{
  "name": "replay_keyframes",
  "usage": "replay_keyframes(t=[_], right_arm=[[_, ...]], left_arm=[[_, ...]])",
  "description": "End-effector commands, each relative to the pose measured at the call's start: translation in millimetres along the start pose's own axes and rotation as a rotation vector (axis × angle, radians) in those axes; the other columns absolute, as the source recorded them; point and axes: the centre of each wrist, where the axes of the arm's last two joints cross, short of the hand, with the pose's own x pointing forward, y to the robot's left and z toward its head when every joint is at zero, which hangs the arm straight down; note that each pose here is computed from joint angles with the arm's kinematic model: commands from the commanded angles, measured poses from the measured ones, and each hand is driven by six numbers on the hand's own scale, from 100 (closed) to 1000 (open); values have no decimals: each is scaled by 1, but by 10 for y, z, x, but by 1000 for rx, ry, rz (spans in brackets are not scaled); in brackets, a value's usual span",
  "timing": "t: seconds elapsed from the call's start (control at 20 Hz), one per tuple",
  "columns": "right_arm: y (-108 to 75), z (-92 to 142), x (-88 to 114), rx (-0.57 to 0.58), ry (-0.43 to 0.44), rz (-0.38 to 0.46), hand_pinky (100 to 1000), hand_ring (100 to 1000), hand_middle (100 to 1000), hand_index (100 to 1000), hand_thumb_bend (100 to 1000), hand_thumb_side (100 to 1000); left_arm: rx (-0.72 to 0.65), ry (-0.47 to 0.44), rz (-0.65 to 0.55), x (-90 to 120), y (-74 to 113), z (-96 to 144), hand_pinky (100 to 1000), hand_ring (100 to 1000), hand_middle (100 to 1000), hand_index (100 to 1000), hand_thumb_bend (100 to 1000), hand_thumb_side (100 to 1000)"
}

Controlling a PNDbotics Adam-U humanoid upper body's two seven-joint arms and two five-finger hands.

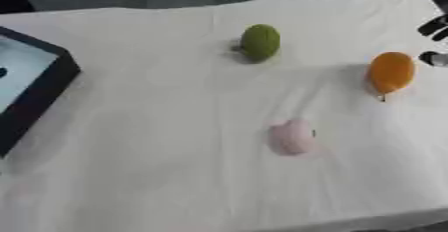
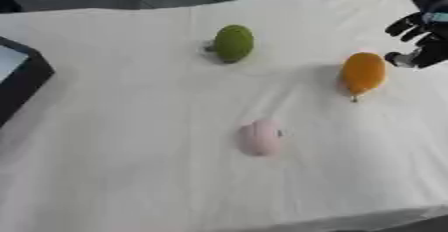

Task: Pick up the objects with one hand, pass them to the other hand, and then place them into the box on the other side of the table.

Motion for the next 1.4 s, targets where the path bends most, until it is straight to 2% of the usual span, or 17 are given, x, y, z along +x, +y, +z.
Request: replay_keyframes(t=[0.05,0.7,1.05,1.4], right_arm=[[-71,11,-24,-22,21,20,888,926,908,944,345,249],[78,-219,-93,15,50,23,890,932,915,961,355,257],[128,-339,-67,19,78,69,887,927,914,961,379,241],[221,-464,-3,5,78,86,874,889,838,945,372,214]], left_arm=[[8,-21,-1,62,39,-31,768,874,864,928,728,690],[12,-14,9,45,23,-18,766,874,861,925,726,688],[7,-20,15,58,2,-15,765,873,858,921,726,687],[-2,-20,23,63,-22,-4,763,870,851,914,724,686]])
